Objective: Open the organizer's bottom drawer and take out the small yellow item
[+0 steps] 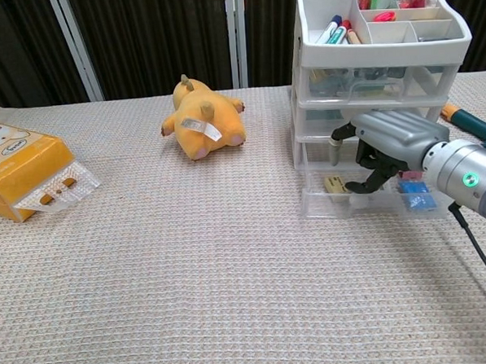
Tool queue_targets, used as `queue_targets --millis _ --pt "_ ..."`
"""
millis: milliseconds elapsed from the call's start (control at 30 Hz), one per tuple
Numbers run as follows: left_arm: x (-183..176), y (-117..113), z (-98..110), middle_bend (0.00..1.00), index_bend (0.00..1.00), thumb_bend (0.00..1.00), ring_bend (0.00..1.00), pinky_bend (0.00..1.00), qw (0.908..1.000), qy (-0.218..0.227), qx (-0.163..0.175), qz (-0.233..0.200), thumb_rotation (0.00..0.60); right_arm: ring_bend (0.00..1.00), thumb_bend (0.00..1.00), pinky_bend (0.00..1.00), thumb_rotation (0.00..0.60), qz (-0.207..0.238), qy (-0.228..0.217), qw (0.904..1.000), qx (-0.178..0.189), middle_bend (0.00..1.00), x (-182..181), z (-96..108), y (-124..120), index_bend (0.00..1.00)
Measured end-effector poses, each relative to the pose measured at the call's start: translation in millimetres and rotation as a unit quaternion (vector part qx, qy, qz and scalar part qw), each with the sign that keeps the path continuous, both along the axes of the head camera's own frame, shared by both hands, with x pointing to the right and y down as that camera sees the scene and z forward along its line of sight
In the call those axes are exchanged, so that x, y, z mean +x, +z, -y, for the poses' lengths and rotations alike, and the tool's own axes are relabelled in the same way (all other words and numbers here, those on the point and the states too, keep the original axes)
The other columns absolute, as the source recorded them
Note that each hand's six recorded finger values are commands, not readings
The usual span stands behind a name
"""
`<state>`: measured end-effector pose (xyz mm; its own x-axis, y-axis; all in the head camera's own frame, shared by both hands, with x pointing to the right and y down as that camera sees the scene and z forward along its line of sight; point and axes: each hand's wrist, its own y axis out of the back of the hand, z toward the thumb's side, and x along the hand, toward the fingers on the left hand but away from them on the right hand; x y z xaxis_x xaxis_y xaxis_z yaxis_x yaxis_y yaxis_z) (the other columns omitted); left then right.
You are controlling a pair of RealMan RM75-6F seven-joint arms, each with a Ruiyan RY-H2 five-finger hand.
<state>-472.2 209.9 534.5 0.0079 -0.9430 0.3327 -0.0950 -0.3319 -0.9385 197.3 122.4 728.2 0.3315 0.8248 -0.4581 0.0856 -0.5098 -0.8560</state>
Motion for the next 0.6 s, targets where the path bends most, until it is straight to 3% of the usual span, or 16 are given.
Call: queue_targets --millis 600 --pt "0.5 4.9 2.3 0.00 0.00 0.02 0.00 0.00 1.0000 -0.002 -0.008 0.004 0.600 1.00 0.00 0.74 0.600 -0.048 -0.027 0.9984 -0.015 1.00 -4.7 13.6 5.6 0.42"
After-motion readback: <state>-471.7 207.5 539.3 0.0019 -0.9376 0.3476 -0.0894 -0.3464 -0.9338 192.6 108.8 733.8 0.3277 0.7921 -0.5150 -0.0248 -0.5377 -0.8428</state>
